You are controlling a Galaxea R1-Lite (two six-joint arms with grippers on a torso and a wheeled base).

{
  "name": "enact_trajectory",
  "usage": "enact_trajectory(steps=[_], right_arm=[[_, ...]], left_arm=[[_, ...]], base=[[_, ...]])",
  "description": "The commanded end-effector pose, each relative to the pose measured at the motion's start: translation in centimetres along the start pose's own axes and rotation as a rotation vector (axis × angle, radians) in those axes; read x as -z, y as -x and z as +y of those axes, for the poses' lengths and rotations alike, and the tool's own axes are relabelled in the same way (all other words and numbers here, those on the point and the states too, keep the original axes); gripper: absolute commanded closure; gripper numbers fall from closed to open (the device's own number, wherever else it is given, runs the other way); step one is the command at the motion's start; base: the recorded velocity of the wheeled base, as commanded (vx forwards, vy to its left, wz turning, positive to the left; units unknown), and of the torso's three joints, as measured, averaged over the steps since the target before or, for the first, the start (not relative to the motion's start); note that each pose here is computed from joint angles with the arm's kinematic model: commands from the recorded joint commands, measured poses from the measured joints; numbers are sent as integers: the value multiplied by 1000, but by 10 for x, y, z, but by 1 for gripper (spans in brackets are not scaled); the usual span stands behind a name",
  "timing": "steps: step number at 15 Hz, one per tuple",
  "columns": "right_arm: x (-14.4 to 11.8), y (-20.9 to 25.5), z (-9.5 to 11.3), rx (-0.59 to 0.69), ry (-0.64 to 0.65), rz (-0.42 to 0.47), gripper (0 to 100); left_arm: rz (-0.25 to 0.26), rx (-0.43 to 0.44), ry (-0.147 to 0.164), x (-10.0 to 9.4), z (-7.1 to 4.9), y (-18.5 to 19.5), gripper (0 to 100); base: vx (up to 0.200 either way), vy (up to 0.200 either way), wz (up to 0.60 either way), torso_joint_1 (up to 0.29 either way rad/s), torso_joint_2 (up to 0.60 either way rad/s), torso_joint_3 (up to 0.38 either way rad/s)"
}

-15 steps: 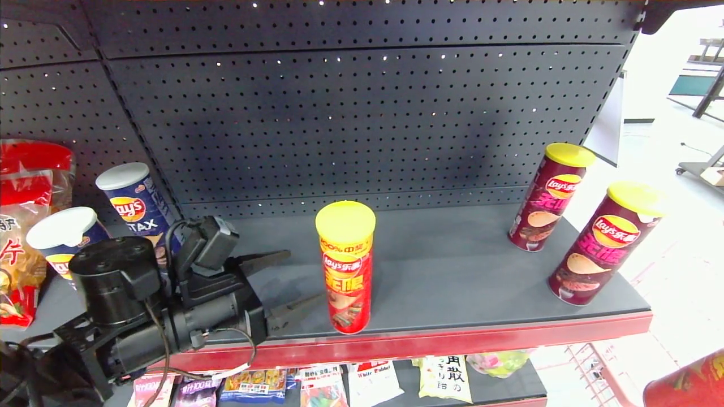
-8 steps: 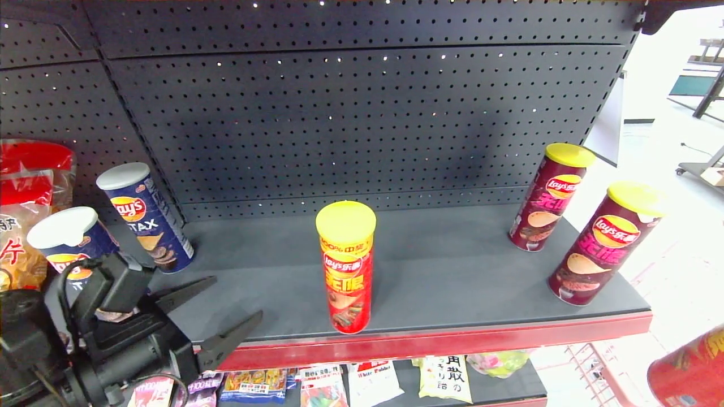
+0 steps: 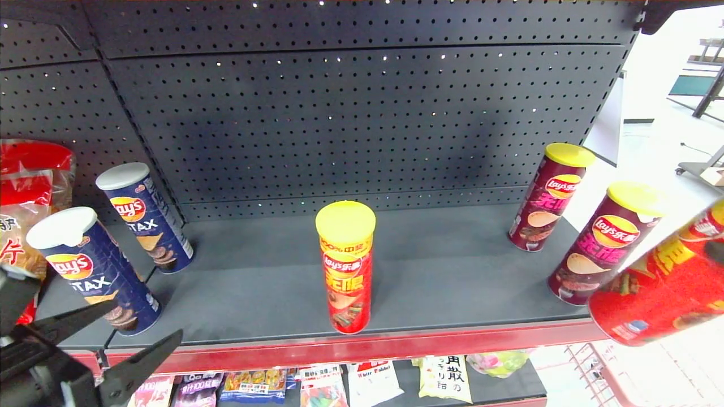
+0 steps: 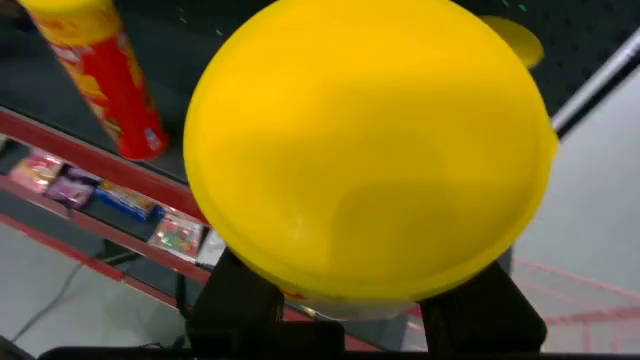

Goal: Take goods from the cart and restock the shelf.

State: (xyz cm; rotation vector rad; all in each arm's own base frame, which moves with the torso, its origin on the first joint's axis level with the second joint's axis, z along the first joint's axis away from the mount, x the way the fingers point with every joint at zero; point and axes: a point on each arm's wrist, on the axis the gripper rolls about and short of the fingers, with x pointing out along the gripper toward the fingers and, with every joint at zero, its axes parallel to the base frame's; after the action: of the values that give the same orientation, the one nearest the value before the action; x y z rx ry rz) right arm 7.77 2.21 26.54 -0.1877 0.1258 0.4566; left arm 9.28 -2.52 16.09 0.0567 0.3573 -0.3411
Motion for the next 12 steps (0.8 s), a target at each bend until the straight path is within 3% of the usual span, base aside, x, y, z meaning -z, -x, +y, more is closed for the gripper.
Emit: enact_trajectory(steps=[1, 4, 12], right_arm=[[-8, -45, 1, -102, -10, 6, 100], [-12, -80, 11, -204, 1, 3, 100], [-23, -194, 24, -292, 7, 47, 100]], left_arm=[[-158, -29, -14, -8, -4, 52, 0], [-181, -30, -11, -3, -5, 59, 0], [-188, -56, -8, 6, -5, 62, 0]], base=[[0, 0, 0, 0, 0, 0], [0, 0, 0, 0, 0, 0], [0, 0, 0, 0, 0, 0]])
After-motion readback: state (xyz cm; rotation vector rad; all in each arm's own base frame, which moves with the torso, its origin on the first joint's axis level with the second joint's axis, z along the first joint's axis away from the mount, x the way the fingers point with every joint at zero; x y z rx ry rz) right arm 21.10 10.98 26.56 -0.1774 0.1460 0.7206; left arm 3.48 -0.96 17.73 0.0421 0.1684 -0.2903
